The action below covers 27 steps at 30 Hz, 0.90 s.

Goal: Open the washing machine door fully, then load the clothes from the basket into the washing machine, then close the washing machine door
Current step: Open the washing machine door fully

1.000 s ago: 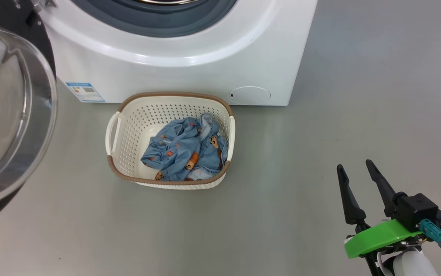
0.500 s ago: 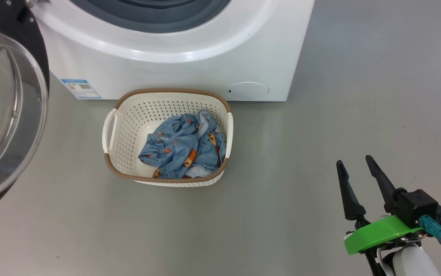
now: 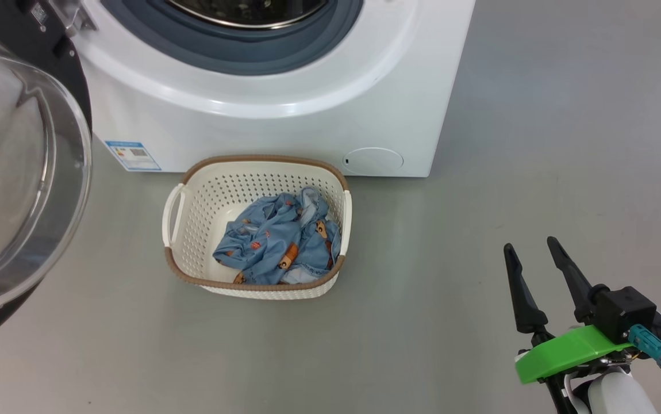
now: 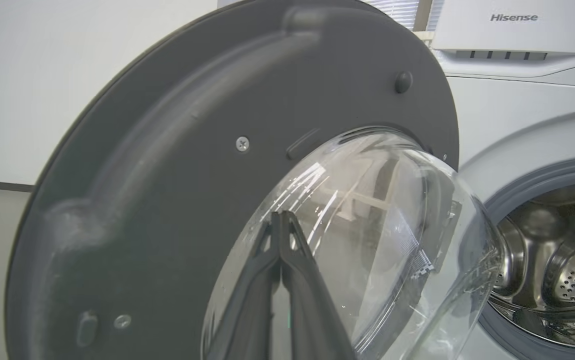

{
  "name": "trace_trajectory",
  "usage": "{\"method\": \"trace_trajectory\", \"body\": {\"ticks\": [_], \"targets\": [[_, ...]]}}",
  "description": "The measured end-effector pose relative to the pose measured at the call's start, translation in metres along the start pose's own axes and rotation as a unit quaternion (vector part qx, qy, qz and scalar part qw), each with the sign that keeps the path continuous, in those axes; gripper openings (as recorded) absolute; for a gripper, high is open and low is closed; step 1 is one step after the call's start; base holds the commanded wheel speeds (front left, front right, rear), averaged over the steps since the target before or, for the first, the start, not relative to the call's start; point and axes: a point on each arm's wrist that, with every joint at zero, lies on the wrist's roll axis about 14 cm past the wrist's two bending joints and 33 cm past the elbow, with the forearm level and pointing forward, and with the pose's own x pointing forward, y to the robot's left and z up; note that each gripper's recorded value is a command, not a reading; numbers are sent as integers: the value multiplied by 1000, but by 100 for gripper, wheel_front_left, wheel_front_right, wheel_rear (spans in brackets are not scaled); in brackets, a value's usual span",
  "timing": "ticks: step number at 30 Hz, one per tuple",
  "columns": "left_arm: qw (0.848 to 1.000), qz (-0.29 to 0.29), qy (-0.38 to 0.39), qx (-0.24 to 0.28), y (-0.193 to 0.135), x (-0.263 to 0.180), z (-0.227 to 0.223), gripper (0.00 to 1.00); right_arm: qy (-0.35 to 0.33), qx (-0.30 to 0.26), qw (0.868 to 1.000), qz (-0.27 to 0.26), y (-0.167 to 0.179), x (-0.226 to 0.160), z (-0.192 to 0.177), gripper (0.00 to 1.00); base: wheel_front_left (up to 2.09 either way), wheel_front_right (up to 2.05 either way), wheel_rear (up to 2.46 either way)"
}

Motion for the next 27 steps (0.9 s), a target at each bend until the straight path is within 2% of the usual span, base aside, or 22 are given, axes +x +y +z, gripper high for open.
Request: {"method": "trace_trajectory", "body": {"ticks": [8, 9, 12, 13, 15, 16, 27], "targets": [[996, -84, 1, 0, -45, -28, 3, 0, -16, 2, 1000, 2, 3, -6, 14, 100, 0, 0, 0], [996, -93, 4, 1, -49, -32, 2, 7, -18, 7, 1000, 0, 2, -7, 16, 100, 0, 0, 0], [992, -122, 15, 1, -63, -44, -3, 49, -16, 7, 1000, -6, -1, -15, 15, 100, 0, 0, 0], [991, -130, 19, -4, -67, -48, -5, 49, -16, 8, 1000, -9, -3, -18, 16, 100, 0, 0, 0], [988, -149, 30, -16, -79, -55, -11, 89, -20, 11, 1000, -18, -8, -22, 19, 100, 0, 0, 0], [986, -159, 35, -18, -85, -59, -13, 100, -22, 11, 999, -21, -10, -24, 21, 100, 0, 0, 0], [963, -249, 98, -16, -138, -106, -47, 100, -51, -1, 998, -41, -22, -40, 43, 100, 0, 0, 0]]}}
